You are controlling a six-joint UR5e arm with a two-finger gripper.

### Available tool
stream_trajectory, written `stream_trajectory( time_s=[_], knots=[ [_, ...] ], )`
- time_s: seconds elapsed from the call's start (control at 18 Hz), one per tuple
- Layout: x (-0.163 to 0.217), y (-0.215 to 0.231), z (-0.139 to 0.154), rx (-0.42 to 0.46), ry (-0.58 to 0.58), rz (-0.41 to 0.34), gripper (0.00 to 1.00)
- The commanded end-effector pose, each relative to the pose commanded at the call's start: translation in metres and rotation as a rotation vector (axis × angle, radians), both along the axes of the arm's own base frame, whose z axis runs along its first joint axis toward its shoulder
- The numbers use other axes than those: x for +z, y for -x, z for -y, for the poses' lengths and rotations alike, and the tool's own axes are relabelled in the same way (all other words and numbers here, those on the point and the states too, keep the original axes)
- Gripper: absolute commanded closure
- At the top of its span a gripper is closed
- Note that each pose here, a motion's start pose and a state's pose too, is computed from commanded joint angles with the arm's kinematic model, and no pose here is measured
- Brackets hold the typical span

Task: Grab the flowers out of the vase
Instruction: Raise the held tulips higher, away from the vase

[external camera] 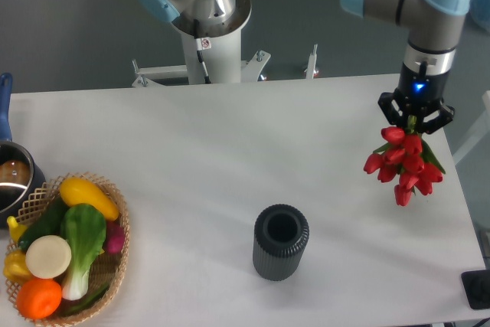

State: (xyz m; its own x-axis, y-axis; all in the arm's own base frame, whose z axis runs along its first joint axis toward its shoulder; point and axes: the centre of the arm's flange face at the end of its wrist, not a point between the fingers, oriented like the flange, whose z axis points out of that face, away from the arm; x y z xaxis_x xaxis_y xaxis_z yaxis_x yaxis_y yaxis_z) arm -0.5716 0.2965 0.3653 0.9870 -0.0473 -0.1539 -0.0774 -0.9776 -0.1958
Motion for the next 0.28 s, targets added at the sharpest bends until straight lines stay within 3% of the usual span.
stream_trajectory(
  time_s=[0.28],
  knots=[
    [-0.0015, -0.0026, -0.0088, -0.039, 0.064, -0.019, 0.77]
  ],
)
